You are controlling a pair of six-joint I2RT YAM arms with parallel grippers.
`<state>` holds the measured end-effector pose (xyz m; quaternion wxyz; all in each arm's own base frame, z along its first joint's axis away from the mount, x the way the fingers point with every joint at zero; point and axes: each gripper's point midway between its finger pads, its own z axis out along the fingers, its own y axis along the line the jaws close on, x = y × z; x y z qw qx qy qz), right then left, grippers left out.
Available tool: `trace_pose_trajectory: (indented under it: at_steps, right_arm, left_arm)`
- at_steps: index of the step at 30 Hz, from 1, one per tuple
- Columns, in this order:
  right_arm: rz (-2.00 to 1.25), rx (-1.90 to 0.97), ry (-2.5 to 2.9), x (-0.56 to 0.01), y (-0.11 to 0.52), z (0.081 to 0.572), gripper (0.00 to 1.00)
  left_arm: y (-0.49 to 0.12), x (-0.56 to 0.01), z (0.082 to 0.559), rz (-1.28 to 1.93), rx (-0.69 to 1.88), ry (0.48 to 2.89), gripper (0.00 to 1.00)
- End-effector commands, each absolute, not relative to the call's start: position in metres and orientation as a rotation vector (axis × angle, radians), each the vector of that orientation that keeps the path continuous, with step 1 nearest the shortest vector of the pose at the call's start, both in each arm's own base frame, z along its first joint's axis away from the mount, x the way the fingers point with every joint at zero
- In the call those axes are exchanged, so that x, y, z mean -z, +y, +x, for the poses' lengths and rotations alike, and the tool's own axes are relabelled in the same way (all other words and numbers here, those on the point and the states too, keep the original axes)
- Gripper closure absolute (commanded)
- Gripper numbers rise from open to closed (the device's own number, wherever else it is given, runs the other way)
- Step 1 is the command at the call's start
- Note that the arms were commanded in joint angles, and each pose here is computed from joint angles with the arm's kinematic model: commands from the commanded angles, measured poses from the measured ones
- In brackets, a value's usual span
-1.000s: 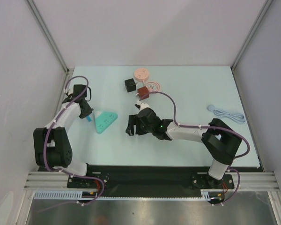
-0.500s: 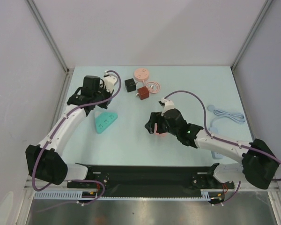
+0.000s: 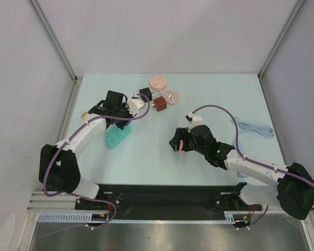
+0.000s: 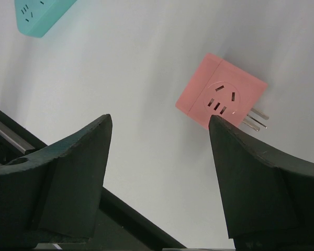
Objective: Insert the plug
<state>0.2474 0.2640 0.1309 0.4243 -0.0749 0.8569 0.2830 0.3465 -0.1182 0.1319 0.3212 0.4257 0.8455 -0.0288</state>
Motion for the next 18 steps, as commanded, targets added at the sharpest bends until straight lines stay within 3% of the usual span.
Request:
trace_pose_trajectory:
  at_steps: [1,5,18]
  right_arm:
    - [-0.185,-0.738,2.082,-0.145,0.268,0.254,0.21]
    - [-0.194,-0.742,2.095,-0.141,0.271,0.254,0.21]
    - [-0.202,-0.743,2.1,-0.139,0.272,0.254,0.21]
  left_arm:
    - [-0.126,-0.135,0.355,1.174,0.07,2.123,1.0]
    - [-0.139,-0.127,0.35,1.162,0.179,2.125,1.0]
    - [-0.114,-0.097,0.357,1.059,0.175,2.232,1.0]
